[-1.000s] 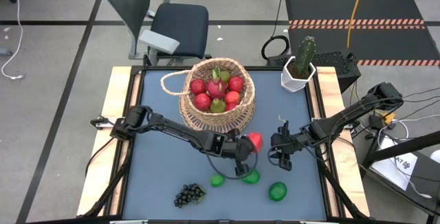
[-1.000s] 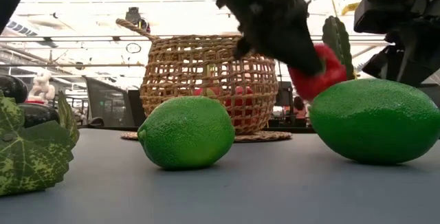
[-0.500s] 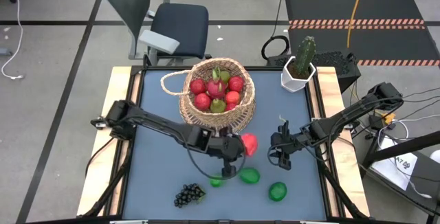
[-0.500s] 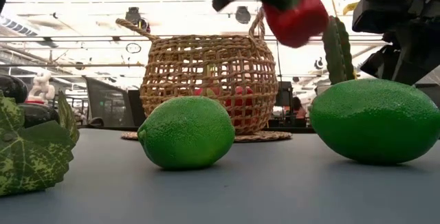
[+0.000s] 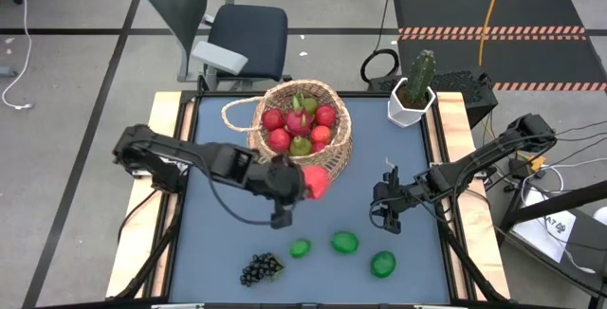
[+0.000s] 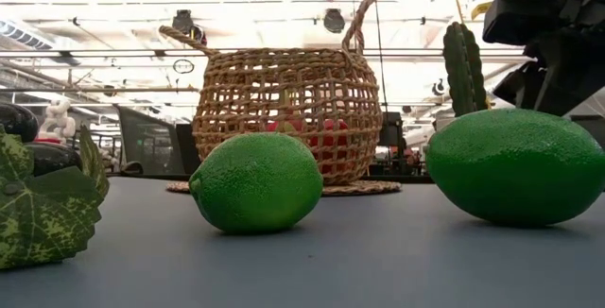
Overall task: Build produce basket
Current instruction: Put the bell pepper into the basket
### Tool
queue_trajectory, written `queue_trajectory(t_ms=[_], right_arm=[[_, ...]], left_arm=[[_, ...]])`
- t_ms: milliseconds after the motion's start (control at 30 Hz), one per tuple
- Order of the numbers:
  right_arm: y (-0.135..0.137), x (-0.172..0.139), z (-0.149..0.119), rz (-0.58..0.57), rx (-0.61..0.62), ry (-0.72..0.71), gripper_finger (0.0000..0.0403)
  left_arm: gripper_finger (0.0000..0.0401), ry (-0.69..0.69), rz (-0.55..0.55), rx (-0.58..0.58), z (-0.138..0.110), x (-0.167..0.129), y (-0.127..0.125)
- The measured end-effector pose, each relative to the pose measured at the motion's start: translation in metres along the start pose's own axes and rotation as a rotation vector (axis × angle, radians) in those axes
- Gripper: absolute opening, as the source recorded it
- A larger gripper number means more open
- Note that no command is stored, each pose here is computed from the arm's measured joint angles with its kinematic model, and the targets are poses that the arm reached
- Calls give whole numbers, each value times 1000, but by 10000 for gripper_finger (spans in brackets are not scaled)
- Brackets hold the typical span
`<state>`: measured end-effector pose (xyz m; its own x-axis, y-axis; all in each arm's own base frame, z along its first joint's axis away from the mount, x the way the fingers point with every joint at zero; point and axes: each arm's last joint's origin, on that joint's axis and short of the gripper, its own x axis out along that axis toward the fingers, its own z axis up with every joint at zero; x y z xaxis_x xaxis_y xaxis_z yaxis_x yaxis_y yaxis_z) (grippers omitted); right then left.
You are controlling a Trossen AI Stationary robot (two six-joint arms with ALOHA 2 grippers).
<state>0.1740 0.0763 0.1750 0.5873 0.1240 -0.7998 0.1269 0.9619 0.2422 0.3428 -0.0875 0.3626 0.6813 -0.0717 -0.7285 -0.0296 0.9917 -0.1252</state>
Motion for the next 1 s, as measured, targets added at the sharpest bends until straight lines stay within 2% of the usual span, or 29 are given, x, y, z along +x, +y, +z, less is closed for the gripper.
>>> queue_trajectory(t_ms=[167, 333, 433, 667, 1000], right_arm=[[1, 0, 1, 6, -6, -9, 125], [1, 0, 2, 13, -4, -20, 125], [1, 0, 2, 13, -4, -19, 125], [1, 0, 2, 13, -8, -19, 125], [1, 0, 2, 13, -16, -19, 125]], left_arm=[[25, 1, 33, -23, -1, -31, 20], [25, 21, 76, -75, -2, -49, 46], [26, 34, 60, -116, -2, -58, 64], [26, 122, -10, -239, -6, -63, 107], [26, 143, 8, -326, -13, -75, 160]])
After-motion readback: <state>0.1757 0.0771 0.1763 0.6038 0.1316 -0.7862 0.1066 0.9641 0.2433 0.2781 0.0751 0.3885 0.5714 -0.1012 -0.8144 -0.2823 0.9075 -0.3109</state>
